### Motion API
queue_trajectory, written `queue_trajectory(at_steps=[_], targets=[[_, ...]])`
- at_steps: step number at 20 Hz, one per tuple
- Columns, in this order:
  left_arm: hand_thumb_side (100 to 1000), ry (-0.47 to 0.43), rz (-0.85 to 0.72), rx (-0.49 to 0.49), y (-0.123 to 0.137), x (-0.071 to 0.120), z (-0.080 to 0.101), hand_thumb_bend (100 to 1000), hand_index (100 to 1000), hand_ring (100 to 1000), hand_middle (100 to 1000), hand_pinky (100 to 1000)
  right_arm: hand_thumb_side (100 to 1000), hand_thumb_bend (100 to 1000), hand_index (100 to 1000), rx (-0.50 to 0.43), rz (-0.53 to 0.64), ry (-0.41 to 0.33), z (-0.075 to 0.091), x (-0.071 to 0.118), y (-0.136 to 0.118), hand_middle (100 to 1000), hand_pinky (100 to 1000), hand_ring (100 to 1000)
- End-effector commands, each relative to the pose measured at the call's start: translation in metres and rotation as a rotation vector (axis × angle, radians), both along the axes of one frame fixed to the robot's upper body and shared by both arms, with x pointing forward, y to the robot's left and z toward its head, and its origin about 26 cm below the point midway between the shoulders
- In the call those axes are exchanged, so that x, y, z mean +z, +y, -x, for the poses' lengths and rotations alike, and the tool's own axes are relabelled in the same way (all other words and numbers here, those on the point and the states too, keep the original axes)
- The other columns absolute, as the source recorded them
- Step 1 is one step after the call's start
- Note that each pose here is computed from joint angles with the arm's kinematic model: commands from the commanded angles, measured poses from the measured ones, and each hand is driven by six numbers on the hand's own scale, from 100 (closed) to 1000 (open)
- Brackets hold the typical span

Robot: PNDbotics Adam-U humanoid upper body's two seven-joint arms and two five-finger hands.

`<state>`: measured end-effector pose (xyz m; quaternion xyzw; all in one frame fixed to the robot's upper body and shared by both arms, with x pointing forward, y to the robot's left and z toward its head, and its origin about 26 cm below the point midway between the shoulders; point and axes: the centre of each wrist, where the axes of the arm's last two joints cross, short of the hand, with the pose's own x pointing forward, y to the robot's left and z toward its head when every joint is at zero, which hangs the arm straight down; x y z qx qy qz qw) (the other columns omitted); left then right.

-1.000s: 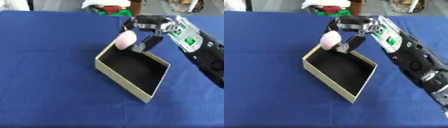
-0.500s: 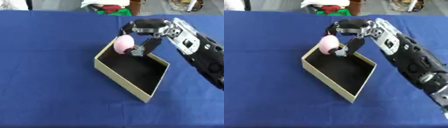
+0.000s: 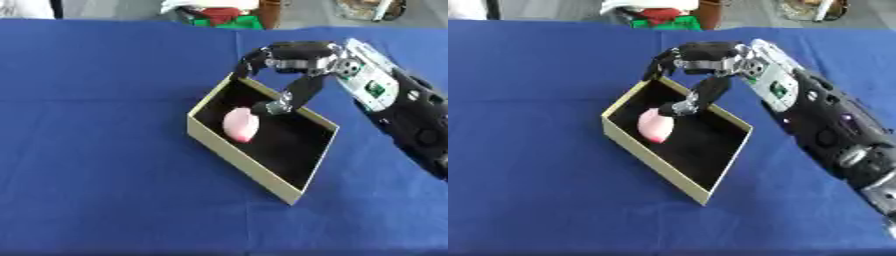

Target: Pick up objects on the table and place them in the box.

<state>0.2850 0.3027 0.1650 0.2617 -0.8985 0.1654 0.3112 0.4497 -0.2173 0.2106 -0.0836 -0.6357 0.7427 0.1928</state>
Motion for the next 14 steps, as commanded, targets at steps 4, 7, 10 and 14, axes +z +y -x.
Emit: queue_trajectory(at_steps=[4, 7, 10, 14], targets=[[932, -0.028, -0.021, -0.008, 0.001, 0.009, 0.001, 547, 677, 601, 687, 738, 773, 351, 873, 0.283, 0.286, -0.057, -0.001, 0.018, -0.011, 784, 714, 785], [932, -0.029, -0.019, -0.009, 0.001, 0.009, 0.001, 547, 677, 601, 687, 739, 740, 328, 857, 0.279, 0.257, -0.064, -0.001, 0.02, -0.013, 768, 711, 773], [931, -0.032, -0.018, -0.007, 0.001, 0.009, 0.001, 548, 677, 601, 687, 738, 717, 326, 846, 0.265, 0.216, -0.094, -0.001, 0.028, -0.017, 756, 720, 767], [931, -0.033, -0.017, -0.004, 0.001, 0.009, 0.001, 549, 677, 601, 688, 738, 697, 348, 844, 0.237, 0.149, -0.16, 0.002, 0.044, -0.027, 757, 739, 768]])
